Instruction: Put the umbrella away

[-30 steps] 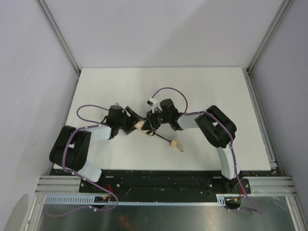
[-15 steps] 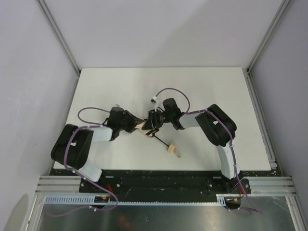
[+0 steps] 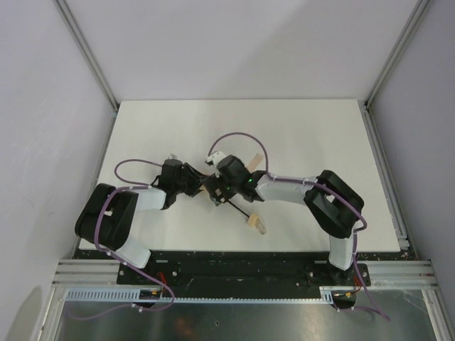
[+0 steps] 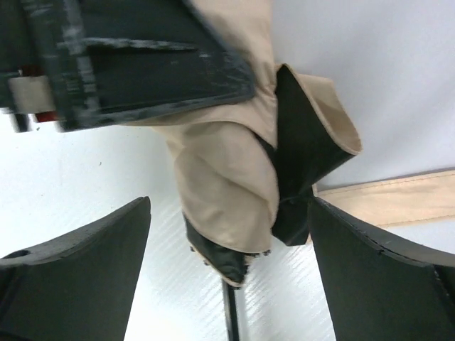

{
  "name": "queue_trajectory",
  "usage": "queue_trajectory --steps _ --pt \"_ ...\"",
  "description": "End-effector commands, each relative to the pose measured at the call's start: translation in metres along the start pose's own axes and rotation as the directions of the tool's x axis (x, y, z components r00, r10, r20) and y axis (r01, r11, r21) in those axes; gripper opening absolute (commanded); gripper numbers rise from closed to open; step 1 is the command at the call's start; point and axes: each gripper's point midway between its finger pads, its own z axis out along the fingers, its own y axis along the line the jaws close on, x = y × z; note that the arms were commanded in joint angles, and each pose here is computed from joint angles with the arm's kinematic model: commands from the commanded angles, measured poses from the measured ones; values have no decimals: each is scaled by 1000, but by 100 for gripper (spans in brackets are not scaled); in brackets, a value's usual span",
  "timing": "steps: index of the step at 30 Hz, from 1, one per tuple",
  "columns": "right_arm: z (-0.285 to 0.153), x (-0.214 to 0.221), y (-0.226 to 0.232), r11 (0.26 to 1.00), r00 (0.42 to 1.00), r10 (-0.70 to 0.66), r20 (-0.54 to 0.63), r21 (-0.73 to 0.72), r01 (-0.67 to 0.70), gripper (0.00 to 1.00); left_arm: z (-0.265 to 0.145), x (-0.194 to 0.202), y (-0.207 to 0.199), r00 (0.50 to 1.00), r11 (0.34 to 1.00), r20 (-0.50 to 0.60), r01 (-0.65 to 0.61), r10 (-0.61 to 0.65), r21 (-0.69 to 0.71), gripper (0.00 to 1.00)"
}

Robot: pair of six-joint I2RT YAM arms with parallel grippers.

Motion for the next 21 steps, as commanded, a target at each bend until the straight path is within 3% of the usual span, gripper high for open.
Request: queue_trajectory --steps 1,5,10,17,19,21 --pt "-4 -19 -10 933 977 -213 20 301 197 94 -21 53 111 984 929 -177 -88 25 -359 8" --pt "14 -21 -3 864 959 -282 3 435 253 89 -21 54 109 984 932 -179 -83 19 -353 8" --pt "26 -12 -17 806 957 -289 -34 531 262 62 -23 54 107 983 934 -182 -82 19 -347 10" --pt "45 24 -32 871 972 -205 -116 432 235 24 -23 51 98 983 944 -178 -91 34 -319 19" --pt "50 32 -29 908 976 -174 -130 363 210 6 -22 51 94 983 947 -181 -93 37 -309 26" --pt "54 38 -23 953 982 -137 -132 253 167 2 -22 50 91 982 950 -185 -95 40 -298 36"
